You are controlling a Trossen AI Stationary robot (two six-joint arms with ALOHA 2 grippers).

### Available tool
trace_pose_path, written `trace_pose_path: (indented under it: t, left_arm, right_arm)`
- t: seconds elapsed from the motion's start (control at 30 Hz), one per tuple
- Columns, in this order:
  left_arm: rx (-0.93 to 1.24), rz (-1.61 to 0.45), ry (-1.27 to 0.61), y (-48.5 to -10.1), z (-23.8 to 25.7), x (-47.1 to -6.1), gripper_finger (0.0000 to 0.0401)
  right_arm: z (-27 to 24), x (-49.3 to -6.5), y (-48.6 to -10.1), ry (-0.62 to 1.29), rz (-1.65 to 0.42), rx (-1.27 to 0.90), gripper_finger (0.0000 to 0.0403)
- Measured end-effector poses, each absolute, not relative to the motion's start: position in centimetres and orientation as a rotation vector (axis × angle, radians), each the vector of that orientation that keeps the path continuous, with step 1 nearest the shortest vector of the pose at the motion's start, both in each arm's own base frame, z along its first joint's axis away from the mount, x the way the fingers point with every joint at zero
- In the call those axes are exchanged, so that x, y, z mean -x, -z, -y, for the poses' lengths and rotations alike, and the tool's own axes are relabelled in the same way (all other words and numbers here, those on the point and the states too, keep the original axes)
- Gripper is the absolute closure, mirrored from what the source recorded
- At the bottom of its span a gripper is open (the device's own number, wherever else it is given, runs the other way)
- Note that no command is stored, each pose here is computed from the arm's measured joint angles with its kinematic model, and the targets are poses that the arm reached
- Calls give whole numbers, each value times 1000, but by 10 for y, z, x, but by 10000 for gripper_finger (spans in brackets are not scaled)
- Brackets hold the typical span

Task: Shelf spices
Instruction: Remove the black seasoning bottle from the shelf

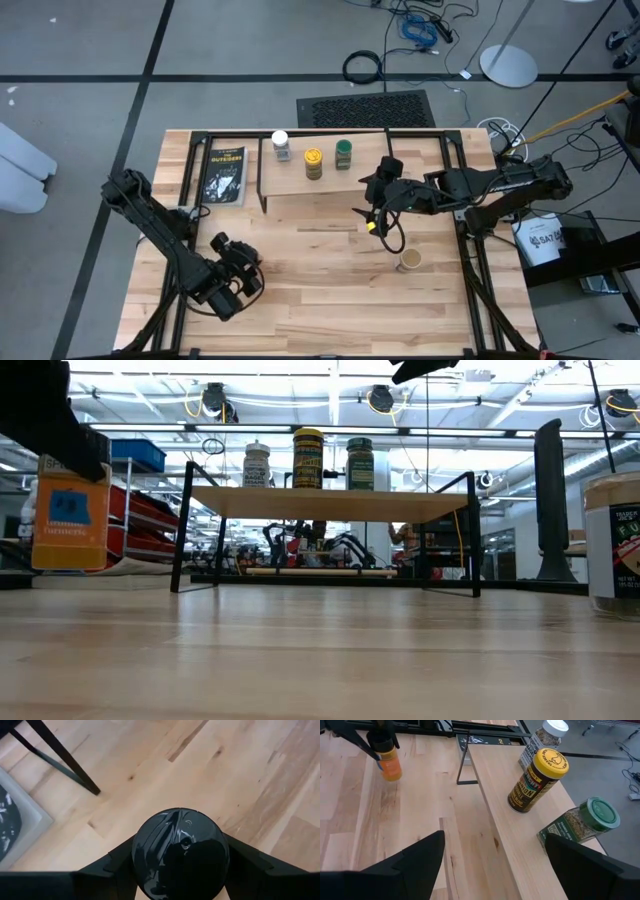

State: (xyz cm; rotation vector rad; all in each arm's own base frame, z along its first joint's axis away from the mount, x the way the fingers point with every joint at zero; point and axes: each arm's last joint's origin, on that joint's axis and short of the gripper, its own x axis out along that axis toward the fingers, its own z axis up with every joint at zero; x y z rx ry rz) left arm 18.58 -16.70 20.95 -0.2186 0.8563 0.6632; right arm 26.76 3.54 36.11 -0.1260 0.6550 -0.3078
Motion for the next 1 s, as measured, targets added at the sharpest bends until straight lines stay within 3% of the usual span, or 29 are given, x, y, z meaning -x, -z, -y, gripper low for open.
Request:
trace_pose_path:
  t: [0.3, 0.57, 0.87, 1.0]
  left_arm:
    - [229, -854, -596, -208, 172, -190, 173]
    - [266, -845, -566, -177, 167, -185, 173]
    - [256, -853, -536, -181, 166, -183, 172]
    - [250, -853, -520, -182, 166, -184, 154]
  right_arm:
    - [-35, -268, -361, 308, -655, 125, 69]
    - [-35, -268, -361, 308, -655, 125, 69]
    - [-35, -268, -361, 311, -652, 119, 69]
    - [-35, -268, -361, 311, -652, 117, 69]
